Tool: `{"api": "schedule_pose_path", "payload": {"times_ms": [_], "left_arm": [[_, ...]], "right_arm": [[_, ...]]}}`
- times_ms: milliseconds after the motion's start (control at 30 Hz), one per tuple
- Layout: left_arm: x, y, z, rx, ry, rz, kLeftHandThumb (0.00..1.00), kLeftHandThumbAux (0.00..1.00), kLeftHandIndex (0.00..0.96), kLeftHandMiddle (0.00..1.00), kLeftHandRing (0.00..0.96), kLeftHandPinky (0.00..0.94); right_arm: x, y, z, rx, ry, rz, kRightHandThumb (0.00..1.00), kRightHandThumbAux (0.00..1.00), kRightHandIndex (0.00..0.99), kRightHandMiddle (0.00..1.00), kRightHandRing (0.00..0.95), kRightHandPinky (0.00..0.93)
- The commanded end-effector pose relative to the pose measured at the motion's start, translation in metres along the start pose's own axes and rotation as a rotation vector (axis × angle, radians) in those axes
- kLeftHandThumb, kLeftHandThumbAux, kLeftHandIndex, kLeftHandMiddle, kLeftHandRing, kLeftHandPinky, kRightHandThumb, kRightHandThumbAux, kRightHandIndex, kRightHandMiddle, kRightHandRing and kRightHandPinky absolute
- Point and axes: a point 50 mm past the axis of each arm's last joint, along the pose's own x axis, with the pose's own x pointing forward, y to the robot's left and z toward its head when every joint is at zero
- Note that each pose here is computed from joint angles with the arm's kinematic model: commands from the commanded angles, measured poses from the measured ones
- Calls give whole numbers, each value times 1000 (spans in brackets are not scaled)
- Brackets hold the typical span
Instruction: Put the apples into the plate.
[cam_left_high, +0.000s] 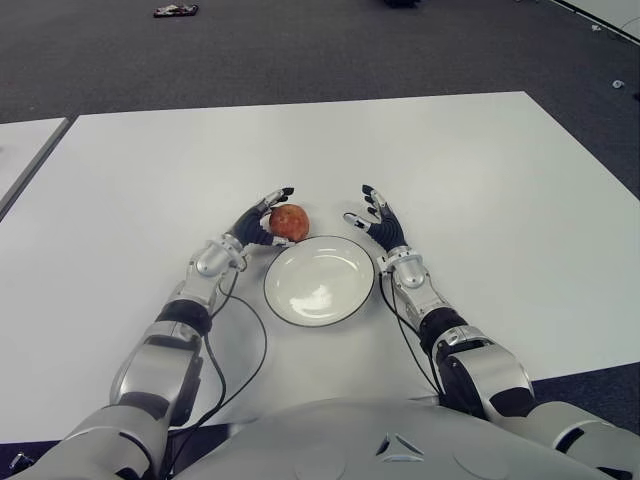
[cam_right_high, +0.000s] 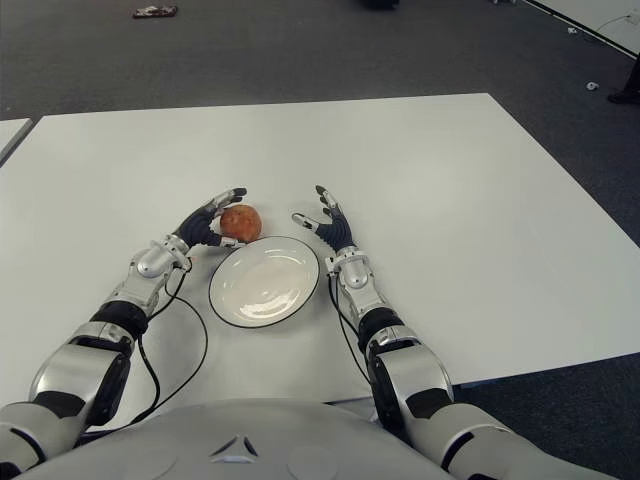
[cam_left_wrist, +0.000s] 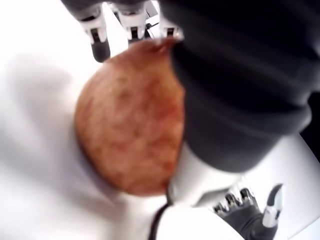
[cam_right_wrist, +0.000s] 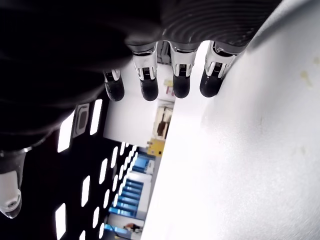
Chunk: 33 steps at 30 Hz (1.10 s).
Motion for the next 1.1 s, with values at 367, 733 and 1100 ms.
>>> {"api": "schedule_pose_path", "payload": {"times_ms": [367,733,1100], "left_arm": [[-1,1,-4,29,8,-30,0,353,0,0,0,0],[0,-9,-27,-61,215,-37,6,385,0,0,0,0],[4,2,-17,25,151,-43,0,311,0,0,0,0]], "right_arm": [[-12,7,-20,-3,99,28,54,525,0,0,0,10],[-12,7,-20,3,102,27,53,535,0,0,0,6],[-12,7,-19,6,99,28,50,540,0,0,0,5]]}}
